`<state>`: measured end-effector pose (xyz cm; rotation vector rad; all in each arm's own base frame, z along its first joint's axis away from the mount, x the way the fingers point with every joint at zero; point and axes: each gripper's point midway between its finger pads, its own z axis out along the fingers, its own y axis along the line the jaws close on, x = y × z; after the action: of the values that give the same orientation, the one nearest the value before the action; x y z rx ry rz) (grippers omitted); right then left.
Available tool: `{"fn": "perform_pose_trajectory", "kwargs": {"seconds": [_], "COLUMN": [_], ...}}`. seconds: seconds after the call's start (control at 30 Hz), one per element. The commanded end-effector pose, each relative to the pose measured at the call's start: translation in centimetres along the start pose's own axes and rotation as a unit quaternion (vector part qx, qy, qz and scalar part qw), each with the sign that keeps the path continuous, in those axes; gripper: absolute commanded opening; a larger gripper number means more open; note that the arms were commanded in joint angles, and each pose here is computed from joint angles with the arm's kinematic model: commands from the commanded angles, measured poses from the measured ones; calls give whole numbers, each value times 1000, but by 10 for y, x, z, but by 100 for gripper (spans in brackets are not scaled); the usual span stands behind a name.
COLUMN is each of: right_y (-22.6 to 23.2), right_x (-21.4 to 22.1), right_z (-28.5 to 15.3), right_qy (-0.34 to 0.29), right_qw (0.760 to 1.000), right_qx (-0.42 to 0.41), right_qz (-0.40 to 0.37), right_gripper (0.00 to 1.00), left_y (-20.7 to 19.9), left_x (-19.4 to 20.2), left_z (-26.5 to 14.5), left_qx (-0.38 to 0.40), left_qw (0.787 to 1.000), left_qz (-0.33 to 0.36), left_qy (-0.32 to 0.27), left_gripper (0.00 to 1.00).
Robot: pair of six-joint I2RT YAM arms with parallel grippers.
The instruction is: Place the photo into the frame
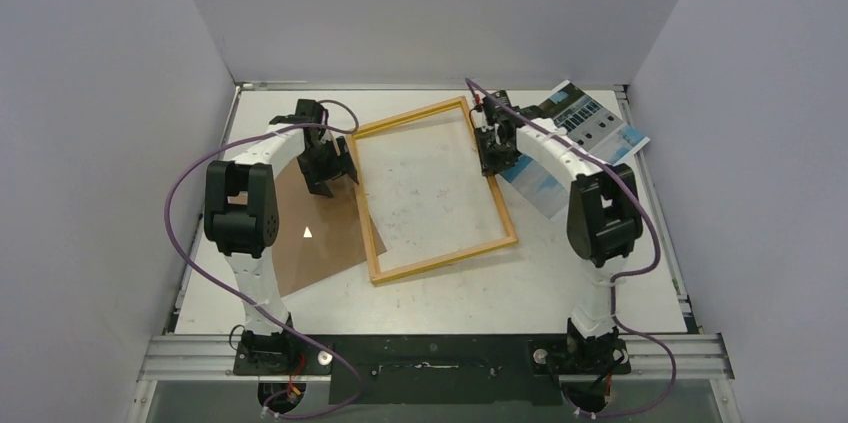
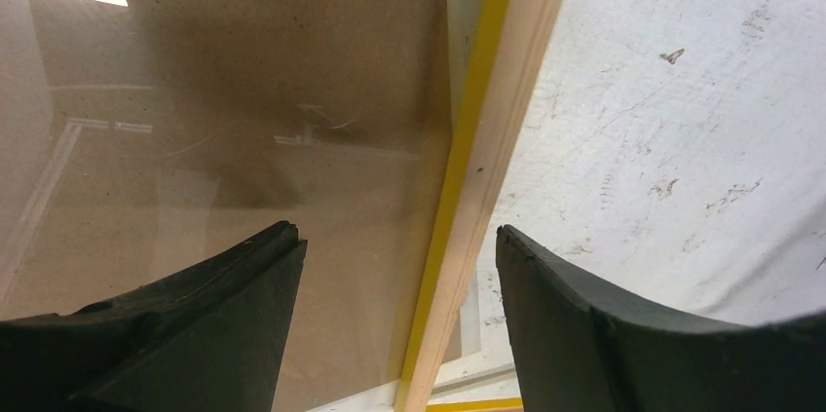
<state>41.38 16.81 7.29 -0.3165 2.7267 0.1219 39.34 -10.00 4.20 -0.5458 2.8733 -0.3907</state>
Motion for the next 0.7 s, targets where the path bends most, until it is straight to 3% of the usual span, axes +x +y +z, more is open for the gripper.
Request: {"fn": "perform_pose_trajectory", "kwargs": {"seconds": [0.0, 0.37, 0.67], "right_y": [-9, -35, -54], "right_x": [-12, 52, 66], "right_z": [-54, -54, -33], "right_qy": [-78, -69, -66], "right_qw": [996, 993, 992], "right_qx": [12, 58, 72], "right_qz": [29, 78, 84], "right_gripper": [4, 4, 6], "left_y": [-12, -11, -8], "left_x": [-16, -14, -20], "left_z": [-16, -20, -27], "left_qx": [19, 19, 6], "left_qw": [999, 999, 999], "left_qz": [2, 1, 13], "left_qy": [-36, -42, -50], "left_gripper": [71, 71, 71]}}
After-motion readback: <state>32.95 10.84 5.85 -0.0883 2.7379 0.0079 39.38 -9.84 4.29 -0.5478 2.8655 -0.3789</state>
